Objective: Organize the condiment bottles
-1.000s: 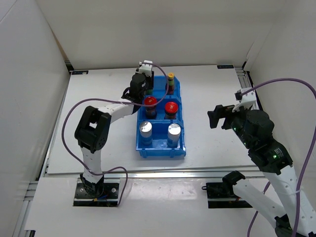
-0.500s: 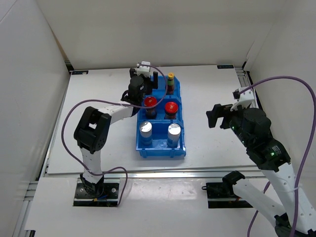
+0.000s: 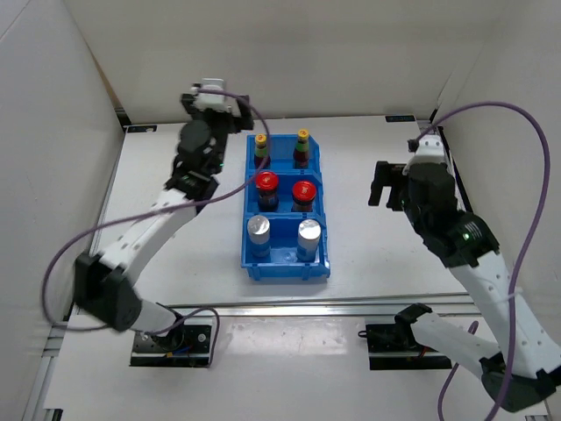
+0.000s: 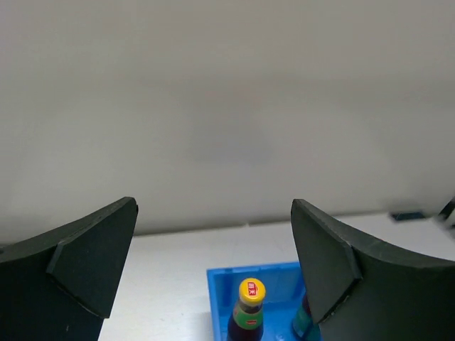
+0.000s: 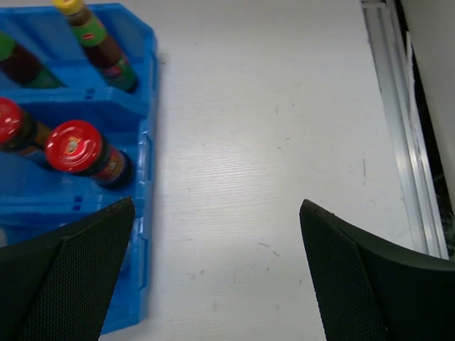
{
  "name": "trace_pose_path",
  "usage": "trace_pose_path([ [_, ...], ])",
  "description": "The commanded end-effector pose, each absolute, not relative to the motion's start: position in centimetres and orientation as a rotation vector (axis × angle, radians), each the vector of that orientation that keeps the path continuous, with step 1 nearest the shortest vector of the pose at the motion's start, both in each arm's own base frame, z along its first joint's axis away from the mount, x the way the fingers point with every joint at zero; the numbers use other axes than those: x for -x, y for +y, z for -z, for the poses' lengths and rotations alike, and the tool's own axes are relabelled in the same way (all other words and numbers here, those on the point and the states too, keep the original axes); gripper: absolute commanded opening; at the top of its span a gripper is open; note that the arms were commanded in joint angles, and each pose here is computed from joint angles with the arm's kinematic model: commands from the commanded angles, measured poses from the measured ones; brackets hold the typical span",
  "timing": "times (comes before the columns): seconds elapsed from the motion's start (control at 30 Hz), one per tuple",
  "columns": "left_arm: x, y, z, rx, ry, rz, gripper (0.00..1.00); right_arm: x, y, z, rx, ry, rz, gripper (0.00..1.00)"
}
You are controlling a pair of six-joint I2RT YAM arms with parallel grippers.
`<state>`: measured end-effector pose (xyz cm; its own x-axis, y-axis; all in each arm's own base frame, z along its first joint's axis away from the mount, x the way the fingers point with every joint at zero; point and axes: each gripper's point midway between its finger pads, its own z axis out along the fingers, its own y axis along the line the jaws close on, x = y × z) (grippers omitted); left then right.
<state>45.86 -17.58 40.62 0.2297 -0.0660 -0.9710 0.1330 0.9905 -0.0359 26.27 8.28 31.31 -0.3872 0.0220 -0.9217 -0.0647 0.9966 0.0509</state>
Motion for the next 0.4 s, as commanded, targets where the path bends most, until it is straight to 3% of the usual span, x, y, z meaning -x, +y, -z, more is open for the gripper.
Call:
trace_pose_path([
  [0.0,-39.3,-13.2,-43.3,-0.036,1.366,0.092,1.0,-27.1,6.2,-32.1,-0.087,1.994,0.058,1.0],
  [0.1,-35.6,-9.8,-41.7,-0.009,1.43,0.025,1.0,-27.2,8.6,-31.9,0.006,2.03,-0.057,1.0],
  [0.27,-30.6,-3.6,-32.8,0.05,1.649,-0.204,1.0,-27.3,10.0,-30.6,-0.072,2.02,-0.175,1.0],
  [0.3,-29.7,-2.8,-33.9,0.085,1.615,-0.207,1.0,-27.3,9.9,-30.2,-0.069,2.03,-0.17,1.0],
  [0.37,-28.3,-1.1,-29.7,0.111,1.659,-0.269,1.0,-27.5,9.9,-29.3,-0.103,2.059,-0.153,1.0],
])
